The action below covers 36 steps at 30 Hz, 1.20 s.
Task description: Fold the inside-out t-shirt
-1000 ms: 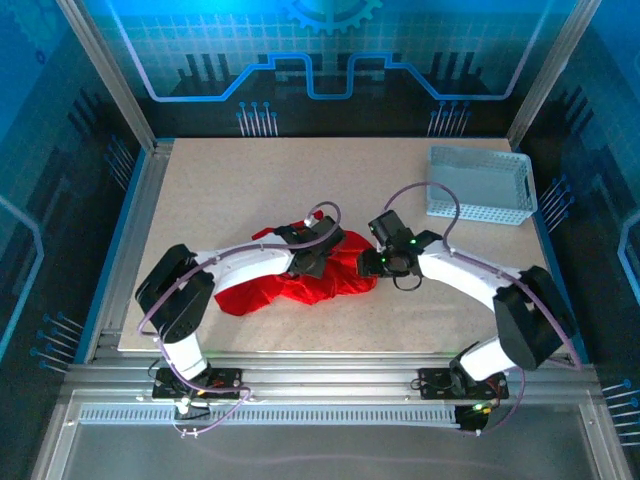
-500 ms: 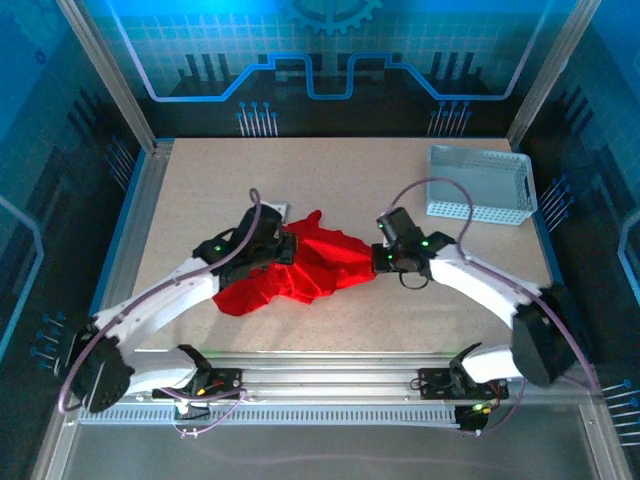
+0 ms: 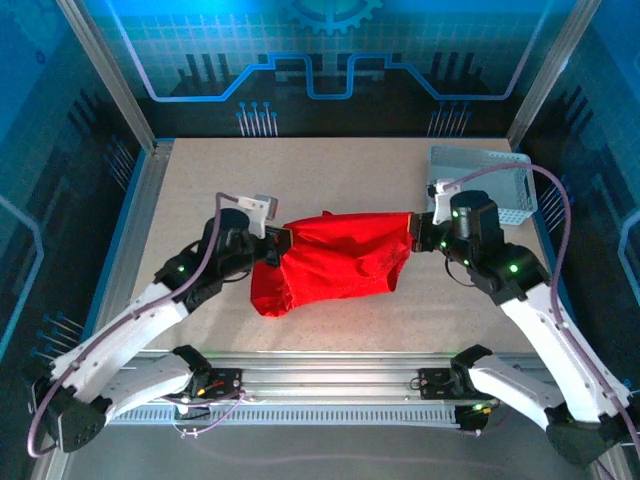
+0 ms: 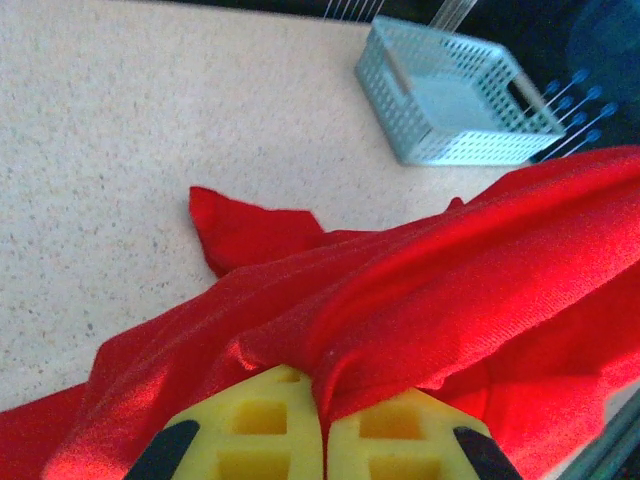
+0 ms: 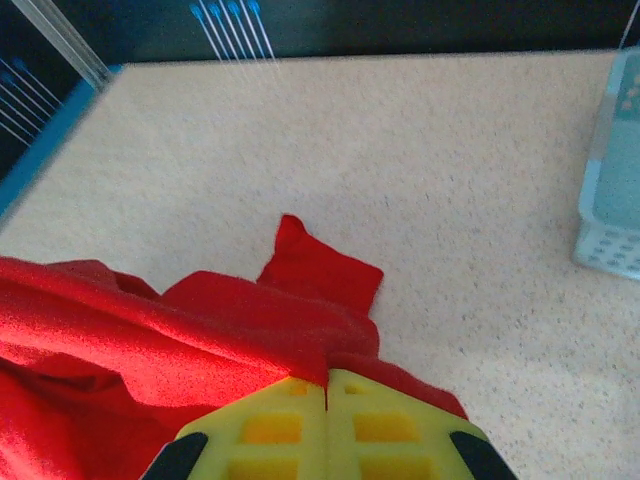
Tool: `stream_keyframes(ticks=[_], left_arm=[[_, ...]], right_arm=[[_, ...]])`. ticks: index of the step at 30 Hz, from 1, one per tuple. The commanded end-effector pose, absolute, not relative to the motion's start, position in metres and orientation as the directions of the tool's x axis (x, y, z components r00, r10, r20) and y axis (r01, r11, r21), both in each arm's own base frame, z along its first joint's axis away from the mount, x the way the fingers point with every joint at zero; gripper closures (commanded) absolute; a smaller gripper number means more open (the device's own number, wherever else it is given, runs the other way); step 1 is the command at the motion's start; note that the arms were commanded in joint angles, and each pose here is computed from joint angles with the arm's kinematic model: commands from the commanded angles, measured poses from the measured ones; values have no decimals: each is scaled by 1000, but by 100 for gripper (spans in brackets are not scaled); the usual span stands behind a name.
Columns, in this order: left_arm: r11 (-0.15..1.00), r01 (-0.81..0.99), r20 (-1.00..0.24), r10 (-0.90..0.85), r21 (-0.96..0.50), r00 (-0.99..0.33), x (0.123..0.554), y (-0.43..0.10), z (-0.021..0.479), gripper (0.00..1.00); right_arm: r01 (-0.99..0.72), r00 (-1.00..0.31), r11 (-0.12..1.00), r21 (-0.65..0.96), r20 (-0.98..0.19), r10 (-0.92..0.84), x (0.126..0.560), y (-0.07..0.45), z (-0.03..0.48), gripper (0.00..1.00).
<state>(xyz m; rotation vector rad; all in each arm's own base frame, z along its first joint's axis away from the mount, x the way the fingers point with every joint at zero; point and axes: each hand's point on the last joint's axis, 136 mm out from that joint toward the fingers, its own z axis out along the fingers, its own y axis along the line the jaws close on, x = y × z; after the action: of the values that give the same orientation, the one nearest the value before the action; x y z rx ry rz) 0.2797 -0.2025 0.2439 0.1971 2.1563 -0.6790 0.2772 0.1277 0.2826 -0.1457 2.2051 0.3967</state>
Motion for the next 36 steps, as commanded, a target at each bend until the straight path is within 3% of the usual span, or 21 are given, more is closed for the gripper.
stream_keyframes(ticks=[1,5,9,14,17,22,28,36], left_arm=[[886,291,-679,-35,-360,-733,292,-202,193,98],[911,226,-517,16,-345,-856,291,-211,133,94],[863,253,-495,4,-437,-869,282,-229,127,93],[829,244,-513,-59,-503,-856,281,-234,133,92],[843,216,-513,-81,-493,-854,285,-229,129,92],[842,200,-514,-104,-502,-851,296,-228,132,92],[846,189,-514,-113,-498,-850,300,-224,129,89],[855,182,-488,-94,-487,-868,296,-222,115,78]], right_arm=[[-165,-759,975,149,-651,-29,295,122,209,100],[-97,-830,992,86,-556,-33,316,121,161,100],[-117,-821,993,16,-564,-88,317,129,163,63],[-398,-725,901,173,-661,-193,285,206,191,53],[-489,-758,809,326,-618,-209,264,248,171,53],[-565,-766,717,409,-582,-272,252,298,142,56],[-494,-803,795,350,-535,-263,290,305,109,60],[-425,-789,872,243,-571,-226,343,292,111,61]])
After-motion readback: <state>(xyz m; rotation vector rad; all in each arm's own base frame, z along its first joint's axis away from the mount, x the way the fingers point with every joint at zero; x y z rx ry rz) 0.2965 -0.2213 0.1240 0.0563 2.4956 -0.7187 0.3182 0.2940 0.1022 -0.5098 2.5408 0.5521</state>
